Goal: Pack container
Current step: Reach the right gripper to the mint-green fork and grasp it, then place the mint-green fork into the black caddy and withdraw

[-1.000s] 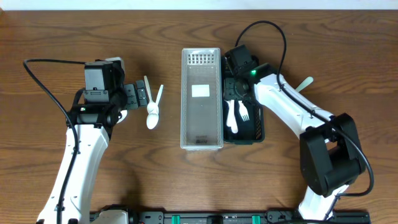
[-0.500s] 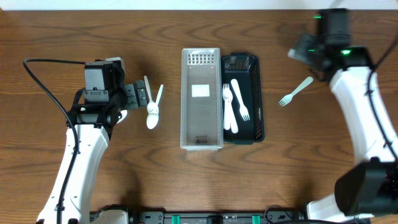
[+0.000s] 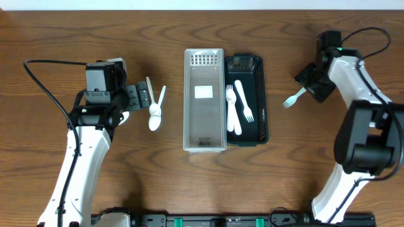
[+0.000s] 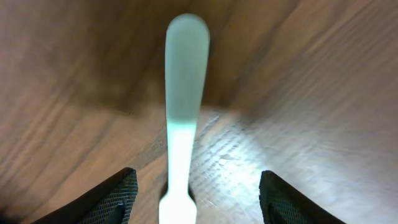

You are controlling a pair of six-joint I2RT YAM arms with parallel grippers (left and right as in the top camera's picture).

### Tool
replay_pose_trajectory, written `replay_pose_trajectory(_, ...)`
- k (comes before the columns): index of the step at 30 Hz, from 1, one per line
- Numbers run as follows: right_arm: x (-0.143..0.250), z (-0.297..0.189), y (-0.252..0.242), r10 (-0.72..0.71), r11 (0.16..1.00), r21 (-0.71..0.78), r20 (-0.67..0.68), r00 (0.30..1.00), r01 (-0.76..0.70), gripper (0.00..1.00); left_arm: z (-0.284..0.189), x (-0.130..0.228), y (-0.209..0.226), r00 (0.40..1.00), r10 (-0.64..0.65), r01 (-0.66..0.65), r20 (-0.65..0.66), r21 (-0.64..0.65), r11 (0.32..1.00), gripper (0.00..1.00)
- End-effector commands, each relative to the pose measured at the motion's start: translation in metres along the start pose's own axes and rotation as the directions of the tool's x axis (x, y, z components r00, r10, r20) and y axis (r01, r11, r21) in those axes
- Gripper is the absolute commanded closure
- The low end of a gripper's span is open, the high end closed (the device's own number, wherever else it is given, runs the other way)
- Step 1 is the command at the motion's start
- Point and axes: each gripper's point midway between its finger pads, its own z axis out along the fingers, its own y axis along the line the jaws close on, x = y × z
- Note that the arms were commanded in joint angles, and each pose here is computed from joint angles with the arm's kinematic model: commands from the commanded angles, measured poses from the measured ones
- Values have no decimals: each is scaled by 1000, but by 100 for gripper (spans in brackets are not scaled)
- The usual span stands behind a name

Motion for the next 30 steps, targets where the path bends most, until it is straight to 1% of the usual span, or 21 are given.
replay_pose_trajectory(1, 11, 17, 5, 34, 999, 6, -43, 998, -34, 36, -2, -7, 2, 1000, 4, -3, 16, -9, 1000, 2)
replay_pose_trajectory(6, 17, 26, 1, 11, 999, 37, -59, 998, -9, 39, -2, -7, 2, 1000, 4, -3, 16, -9, 1000, 2)
replay_pose_trajectory(8, 19, 27, 1, 8, 999, 41, -63, 998, -6, 41, -2, -7, 2, 1000, 4, -3, 16, -9, 1000, 2)
replay_pose_trajectory(9, 20, 27, 0, 7, 999, 44, -65, 998, -4, 47, -2, -7, 2, 1000, 3, -3, 16, -9, 1000, 2)
replay_pose_trajectory(11, 22, 29, -3, 7, 999, 53, -69, 998, -4, 53, -2, -7, 2, 1000, 3, -3, 16, -9, 1000, 2)
replay_pose_trajectory(13, 26, 33, -7, 7, 998, 67, -77, 997, -2, 63, -2, -7, 2, 1000, 4, -3, 16, -9, 1000, 2)
replay_pose_trajectory(14, 28, 34, -10, 10, 997, 78, -76, 997, -4, 65, -2, -7, 2, 1000, 4, -3, 16, -9, 1000, 2)
replay_pose_trajectory(18, 38, 46, -23, 11, 994, 106, -90, 996, -1, 66, -2, -7, 2, 1000, 3, -3, 16, -9, 1000, 2)
replay_pose_trajectory(20, 40, 47, -26, 11, 993, 115, -95, 995, 0, 71, -2, -7, 2, 1000, 4, -3, 16, -9, 1000, 2)
replay_pose_trajectory(22, 38, 45, -24, -8, 994, 104, -92, 996, 18, 80, -2, -7, 2, 1000, 3, -3, 16, -9, 1000, 2)
replay_pose_trajectory(26, 25, 19, -6, -88, 996, 29, -47, 995, 89, 98, -2, -7, 2, 1000, 3, -3, 16, -9, 1000, 2)
replay_pose_trajectory(30, 6, -44, 26, -206, 972, -101, 82, 975, 214, 99, -2, -7, 2, 1000, 4, -3, 16, -9, 1000, 2)
